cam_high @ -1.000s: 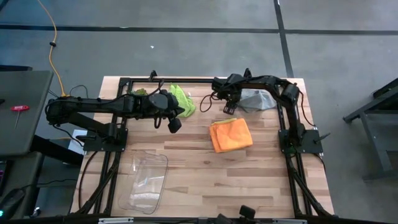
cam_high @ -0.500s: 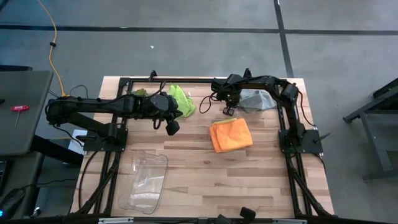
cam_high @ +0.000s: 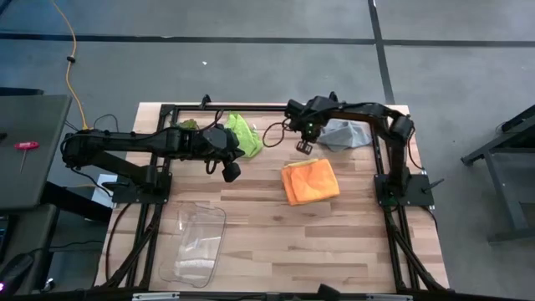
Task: Fold microfiber towels
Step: Fold the light blue towel
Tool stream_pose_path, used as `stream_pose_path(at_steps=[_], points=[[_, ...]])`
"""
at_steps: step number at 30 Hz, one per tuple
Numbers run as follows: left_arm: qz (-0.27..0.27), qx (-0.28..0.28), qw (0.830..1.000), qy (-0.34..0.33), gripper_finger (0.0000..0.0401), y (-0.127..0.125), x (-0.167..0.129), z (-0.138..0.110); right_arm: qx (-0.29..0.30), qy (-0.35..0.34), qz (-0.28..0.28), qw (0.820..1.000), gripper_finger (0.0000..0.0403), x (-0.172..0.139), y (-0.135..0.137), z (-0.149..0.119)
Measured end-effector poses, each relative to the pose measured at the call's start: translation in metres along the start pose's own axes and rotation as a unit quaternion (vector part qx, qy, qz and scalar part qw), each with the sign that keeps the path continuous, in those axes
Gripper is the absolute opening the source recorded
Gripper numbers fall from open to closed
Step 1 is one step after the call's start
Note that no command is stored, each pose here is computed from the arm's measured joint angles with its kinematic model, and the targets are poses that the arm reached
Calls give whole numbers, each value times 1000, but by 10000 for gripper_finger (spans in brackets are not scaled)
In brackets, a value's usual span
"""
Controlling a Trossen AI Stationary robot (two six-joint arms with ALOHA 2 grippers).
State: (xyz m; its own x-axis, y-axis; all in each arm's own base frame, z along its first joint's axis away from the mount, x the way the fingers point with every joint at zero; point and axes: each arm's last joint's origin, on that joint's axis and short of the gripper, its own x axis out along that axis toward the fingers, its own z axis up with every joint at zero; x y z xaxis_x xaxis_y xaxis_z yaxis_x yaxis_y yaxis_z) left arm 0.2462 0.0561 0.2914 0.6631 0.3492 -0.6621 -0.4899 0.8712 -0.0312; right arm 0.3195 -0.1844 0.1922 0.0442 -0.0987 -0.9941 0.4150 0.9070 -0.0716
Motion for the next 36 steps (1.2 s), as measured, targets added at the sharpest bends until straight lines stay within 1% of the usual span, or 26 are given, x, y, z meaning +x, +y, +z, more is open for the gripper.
stream_pose_path(at_steps=[1, 3, 7, 10, 13, 19, 22, 25, 30, 36], points=[[0, 0, 1000, 0, 0, 0, 0, 0, 6, -21, 2, 1000, 0, -8, 0, 1], [0, 0, 1000, 0, 0, 0, 0, 0, 20, -43, -1, 999, 0, -19, 0, 0], [0, 0, 1000, 0, 0, 0, 0, 0, 31, -30, -13, 999, 3, -20, -3, -4], [0, 0, 1000, 0, 0, 0, 0, 0, 28, -13, -17, 999, 23, -17, -7, -6], [0, 0, 1000, 0, 0, 0, 0, 0, 19, 5, -21, 1000, 67, -11, -12, -7], [-1, 0, 1000, -1, 0, 0, 0, 0, 23, 35, -19, 999, 184, 1, -26, -10], [-1, -1, 1000, -1, 0, 0, 0, 0, 17, 52, -16, 998, 214, 10, -32, -10], [-1, -1, 1000, -1, 0, 0, 0, 0, 1, 68, -10, 998, 218, 20, -37, -11], [-1, -2, 1000, -1, 0, 0, 0, 0, -23, 86, -5, 996, 209, 33, -37, -10], [-1, -2, 1000, -1, 0, 0, 0, 0, -27, 104, 0, 994, 204, 47, -39, -9]])
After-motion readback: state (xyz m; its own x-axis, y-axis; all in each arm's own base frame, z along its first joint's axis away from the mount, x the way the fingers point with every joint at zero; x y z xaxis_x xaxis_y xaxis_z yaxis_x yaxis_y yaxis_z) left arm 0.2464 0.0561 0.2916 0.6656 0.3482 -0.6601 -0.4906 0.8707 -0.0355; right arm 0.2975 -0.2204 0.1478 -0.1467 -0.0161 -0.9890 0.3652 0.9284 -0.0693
